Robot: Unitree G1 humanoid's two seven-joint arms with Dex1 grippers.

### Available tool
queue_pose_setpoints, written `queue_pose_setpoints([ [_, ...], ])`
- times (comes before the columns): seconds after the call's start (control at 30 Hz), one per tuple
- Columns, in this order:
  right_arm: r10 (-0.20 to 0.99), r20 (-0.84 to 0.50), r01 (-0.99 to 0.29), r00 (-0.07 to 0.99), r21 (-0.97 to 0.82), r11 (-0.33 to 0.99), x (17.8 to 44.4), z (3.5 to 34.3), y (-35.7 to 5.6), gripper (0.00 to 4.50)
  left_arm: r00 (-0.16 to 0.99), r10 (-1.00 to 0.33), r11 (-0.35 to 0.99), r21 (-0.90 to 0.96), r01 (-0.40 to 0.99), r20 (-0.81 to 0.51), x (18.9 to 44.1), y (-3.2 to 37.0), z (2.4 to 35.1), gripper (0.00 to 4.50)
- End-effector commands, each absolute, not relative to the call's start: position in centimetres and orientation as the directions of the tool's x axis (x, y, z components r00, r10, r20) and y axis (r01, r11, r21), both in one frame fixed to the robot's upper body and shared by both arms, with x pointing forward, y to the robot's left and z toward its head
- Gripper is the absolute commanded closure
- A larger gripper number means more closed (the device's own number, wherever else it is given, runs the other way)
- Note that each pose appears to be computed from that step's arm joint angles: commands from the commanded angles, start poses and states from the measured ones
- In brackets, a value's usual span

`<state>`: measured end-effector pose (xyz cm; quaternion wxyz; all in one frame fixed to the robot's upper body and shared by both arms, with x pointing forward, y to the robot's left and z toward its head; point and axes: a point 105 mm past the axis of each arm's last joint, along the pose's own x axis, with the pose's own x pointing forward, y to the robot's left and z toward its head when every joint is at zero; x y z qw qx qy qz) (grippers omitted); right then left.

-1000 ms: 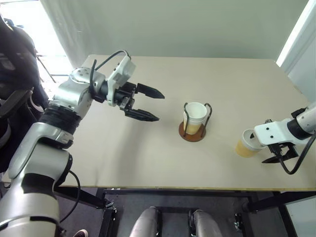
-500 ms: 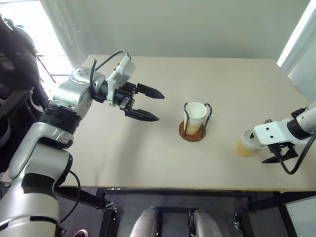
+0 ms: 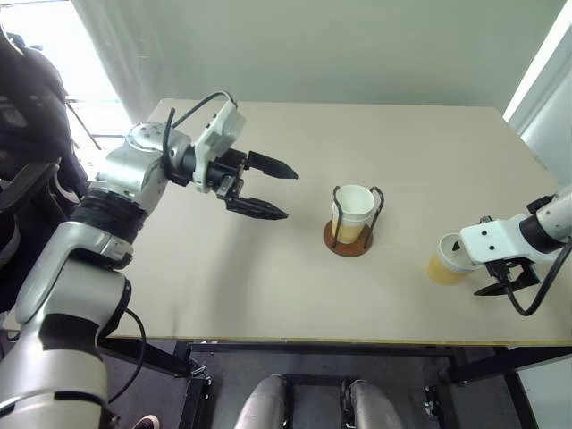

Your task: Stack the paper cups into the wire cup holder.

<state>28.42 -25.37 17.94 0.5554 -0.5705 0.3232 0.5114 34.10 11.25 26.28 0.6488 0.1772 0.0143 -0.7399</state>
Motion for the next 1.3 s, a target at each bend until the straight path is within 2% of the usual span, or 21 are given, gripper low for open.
queue_pose_setpoints([
  [0.03, 0.189, -0.94, -0.928, 0.285, -0.32, -0.194, 28.5, 18.6, -25.1, 0.02, -0.125, -0.954, -0.192, 0.235, 0.953, -0.271, 33.6, 11.2, 27.4, 0.0],
  [0.27, 0.173, -0.943, -0.923, 0.284, -0.317, -0.217, 28.9, 18.2, -24.5, 0.02, -0.111, -0.956, -0.177, 0.236, 0.955, -0.27, 33.9, 11.4, 27.2, 0.0],
  [0.37, 0.166, -0.945, -0.921, 0.281, -0.314, -0.229, 29.0, 18.0, -24.5, 0.57, -0.112, -0.956, -0.179, 0.236, 0.955, -0.271, 33.8, 11.5, 27.2, 0.0],
  [0.57, 0.153, -0.948, -0.919, 0.279, -0.31, -0.243, 29.0, 18.0, -24.6, 2.54, -0.118, -0.955, -0.185, 0.236, 0.954, -0.273, 33.6, 11.4, 27.3, 0.0],
  [0.6, 0.152, -0.948, -0.919, 0.279, -0.31, -0.243, 29.0, 18.0, -24.6, 3.03, -0.119, -0.955, -0.186, 0.236, 0.954, -0.273, 33.6, 11.4, 27.3, 0.0],
  [0.73, 0.146, -0.948, -0.918, 0.282, -0.311, -0.246, 29.0, 18.2, -24.9, 4.42, -0.117, -0.955, -0.185, 0.237, 0.954, -0.274, 33.7, 11.4, 27.4, 0.0],
  [1.07, 0.149, -0.942, -0.901, 0.302, -0.333, -0.278, 29.2, 19.3, -24.2, 4.47, -0.119, -0.953, -0.187, 0.234, 0.954, -0.278, 33.7, 11.3, 27.3, 0.0],
  [1.2, 0.179, -0.91, -0.859, 0.373, -0.412, -0.303, 30.3, 21.7, -22.7, 4.47, -0.095, -0.955, -0.164, 0.23, 0.959, -0.282, 34.2, 11.7, 27.0, 0.0],
  [1.3, 0.216, -0.864, -0.8, 0.454, -0.503, -0.328, 31.3, 24.7, -21.0, 4.47, -0.069, -0.957, -0.135, 0.223, 0.965, -0.281, 34.7, 12.1, 26.6, 0.0],
])
